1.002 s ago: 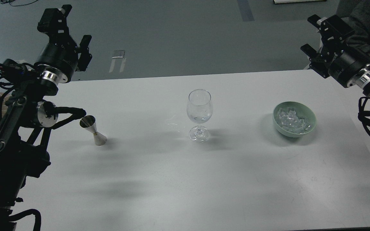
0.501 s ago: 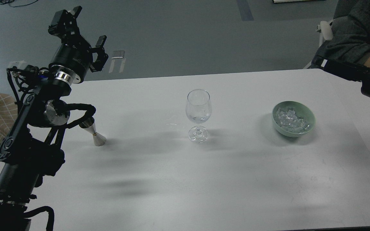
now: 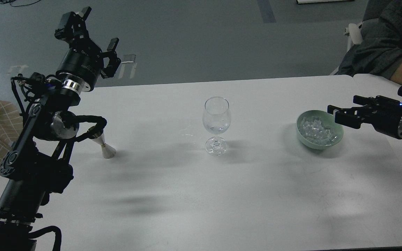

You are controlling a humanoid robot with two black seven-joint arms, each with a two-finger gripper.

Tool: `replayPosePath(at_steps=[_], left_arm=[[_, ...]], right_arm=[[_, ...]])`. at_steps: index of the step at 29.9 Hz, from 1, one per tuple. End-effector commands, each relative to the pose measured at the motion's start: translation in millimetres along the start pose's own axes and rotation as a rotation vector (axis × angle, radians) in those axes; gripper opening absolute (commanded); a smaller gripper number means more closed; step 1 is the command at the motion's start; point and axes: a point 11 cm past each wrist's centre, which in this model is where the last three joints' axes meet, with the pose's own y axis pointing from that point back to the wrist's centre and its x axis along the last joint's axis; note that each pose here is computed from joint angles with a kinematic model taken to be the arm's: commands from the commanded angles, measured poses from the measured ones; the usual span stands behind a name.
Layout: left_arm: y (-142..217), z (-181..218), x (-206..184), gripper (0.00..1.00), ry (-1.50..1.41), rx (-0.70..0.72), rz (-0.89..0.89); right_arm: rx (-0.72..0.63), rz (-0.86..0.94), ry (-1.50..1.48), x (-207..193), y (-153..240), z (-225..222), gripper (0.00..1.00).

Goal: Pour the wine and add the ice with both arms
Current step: 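Reach the right gripper into the green bowl and grasp ice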

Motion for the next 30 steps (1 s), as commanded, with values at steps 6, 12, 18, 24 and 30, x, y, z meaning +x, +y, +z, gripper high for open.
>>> replayPosePath(at_steps=[6, 12, 18, 24, 30], left_arm=[[0, 1, 0, 0.98, 0.001, -0.006, -0.007], [1, 0, 0, 0.98, 0.004, -0.013, -0.008], [1, 0, 0, 0.98, 0.002, -0.012, -0.011], [1, 1, 0, 0.98, 0.003, -0.014, -0.01], [1, 2, 1, 0.98, 0.003, -0.015, -0.009]], right_arm=[[0.015, -0.039, 0.006, -29, -19, -10, 0.98], [0.003, -0.033, 0.015, -34, -21, -7, 0.81], [0.006, -0.042, 0.008, -40, -26, -10, 0.63], [0.004, -0.044, -0.002, -44, -32, -12, 0.6], [0.002, -0.047, -0.003, -45, -32, -12, 0.6]])
